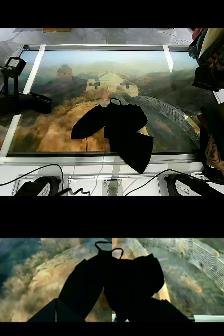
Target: Fold the clothes and pants, and hang the long-sleeved shirts on hangers.
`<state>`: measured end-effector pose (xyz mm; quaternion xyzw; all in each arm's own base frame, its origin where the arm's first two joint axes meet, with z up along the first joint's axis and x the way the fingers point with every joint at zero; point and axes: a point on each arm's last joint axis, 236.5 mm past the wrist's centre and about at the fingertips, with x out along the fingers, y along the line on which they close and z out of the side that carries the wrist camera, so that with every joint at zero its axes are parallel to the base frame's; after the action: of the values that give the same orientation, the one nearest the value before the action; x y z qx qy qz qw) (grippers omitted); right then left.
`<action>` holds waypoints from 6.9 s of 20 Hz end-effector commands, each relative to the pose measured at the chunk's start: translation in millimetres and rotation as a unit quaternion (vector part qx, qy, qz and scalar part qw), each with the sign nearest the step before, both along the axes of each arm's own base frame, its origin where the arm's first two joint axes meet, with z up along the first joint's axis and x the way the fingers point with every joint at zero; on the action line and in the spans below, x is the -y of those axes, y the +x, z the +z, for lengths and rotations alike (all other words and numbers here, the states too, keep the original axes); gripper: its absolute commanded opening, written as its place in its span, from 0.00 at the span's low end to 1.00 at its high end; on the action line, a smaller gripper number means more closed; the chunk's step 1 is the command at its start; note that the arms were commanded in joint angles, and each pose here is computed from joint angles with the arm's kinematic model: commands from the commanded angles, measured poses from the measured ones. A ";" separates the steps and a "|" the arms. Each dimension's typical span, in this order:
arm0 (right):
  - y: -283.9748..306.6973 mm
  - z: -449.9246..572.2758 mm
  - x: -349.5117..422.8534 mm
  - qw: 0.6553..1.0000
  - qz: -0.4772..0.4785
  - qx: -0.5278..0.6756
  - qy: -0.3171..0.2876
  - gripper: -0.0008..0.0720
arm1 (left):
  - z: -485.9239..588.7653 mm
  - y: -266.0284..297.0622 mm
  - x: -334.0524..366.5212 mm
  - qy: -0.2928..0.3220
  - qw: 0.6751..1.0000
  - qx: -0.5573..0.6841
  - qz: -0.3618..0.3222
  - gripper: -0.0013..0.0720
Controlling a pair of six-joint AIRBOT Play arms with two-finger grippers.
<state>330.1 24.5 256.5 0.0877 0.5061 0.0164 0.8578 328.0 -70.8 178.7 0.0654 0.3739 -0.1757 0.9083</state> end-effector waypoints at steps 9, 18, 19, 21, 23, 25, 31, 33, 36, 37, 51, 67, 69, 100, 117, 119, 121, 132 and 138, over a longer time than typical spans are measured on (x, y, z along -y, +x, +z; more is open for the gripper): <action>0.2 -0.2 -0.3 1.000 0.000 0.000 0.000 0.04 | 0.4 -0.1 -0.1 0.000 1.000 0.001 0.000 0.03; 45.4 30.2 -4.6 0.993 0.022 0.117 -0.004 0.04 | 2.4 2.1 -0.2 -0.001 1.000 0.007 0.002 0.03; 42.5 21.5 -10.1 0.993 0.058 0.106 -0.015 0.04 | 8.3 8.8 -0.8 -0.003 1.000 0.024 0.006 0.03; 34.0 -10.5 -23.2 0.994 0.096 0.058 -0.001 0.04 | 12.3 13.6 -1.6 -0.005 0.999 0.037 0.010 0.03; 31.5 -54.1 -45.4 0.990 0.134 0.023 0.025 0.04 | 12.0 13.5 -1.5 -0.005 0.999 0.036 0.010 0.03; 10.1 -114.8 -74.8 0.980 0.192 -0.043 0.042 0.04 | 11.3 13.8 -1.7 -0.004 0.999 0.035 0.010 0.03; -52.8 -253.6 -142.4 0.952 0.259 -0.149 0.069 0.09 | -14.2 25.0 -1.3 -0.003 1.000 0.000 0.010 0.32; -58.0 -280.8 -149.4 0.954 0.256 -0.142 0.065 0.28 | -30.7 31.5 -0.9 -0.002 1.000 -0.023 0.010 0.63; -41.3 -293.5 -142.9 0.966 0.226 -0.110 0.060 0.03 | -54.0 34.2 1.2 -0.002 0.998 -0.063 0.006 0.63; -34.4 -293.3 -135.5 0.969 0.221 -0.100 0.053 0.03 | -60.3 31.9 2.2 -0.002 0.997 -0.078 0.004 0.63; -56.6 -288.9 -163.7 0.922 0.181 -0.070 0.336 0.74 | -64.7 16.4 24.5 -0.056 0.991 -0.122 -0.007 0.63; -34.0 -286.5 -209.0 0.930 0.167 -0.061 0.323 0.28 | -66.1 16.1 24.7 -0.055 0.991 -0.124 -0.007 0.63; -28.7 -281.1 -209.8 0.930 0.168 -0.053 0.323 0.04 | -76.2 12.0 24.4 -0.060 0.988 -0.139 0.000 0.54; -0.2 -250.9 -211.3 0.929 0.163 -0.008 0.333 0.04 | -270.6 -8.5 30.4 -0.246 0.916 -0.220 0.228 0.03; 171.0 88.1 59.6 0.918 -0.051 0.386 0.077 0.03 | 172.9 131.8 -177.3 -0.179 0.896 0.302 0.271 0.03; 156.6 72.6 97.0 0.933 -0.077 0.346 0.055 0.03 | 148.5 117.5 -210.3 -0.151 0.904 0.260 0.303 0.03; 141.0 47.1 119.2 0.950 -0.092 0.293 0.050 0.03 | 115.3 103.4 -231.2 -0.143 0.914 0.198 0.323 0.03; 96.4 -5.8 125.4 0.985 -0.065 0.160 0.022 0.03 | -23.2 15.0 -279.0 -0.021 0.923 -0.090 0.374 0.03; 45.7 -93.5 134.3 0.998 -0.061 -0.014 0.001 0.03 | -158.8 -28.8 -247.5 -0.036 0.904 -0.283 0.319 0.03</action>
<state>404.9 -109.8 206.9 0.1202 0.4313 -0.0322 0.8936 330.0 191.0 75.3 -0.1445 0.5284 0.1293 0.8266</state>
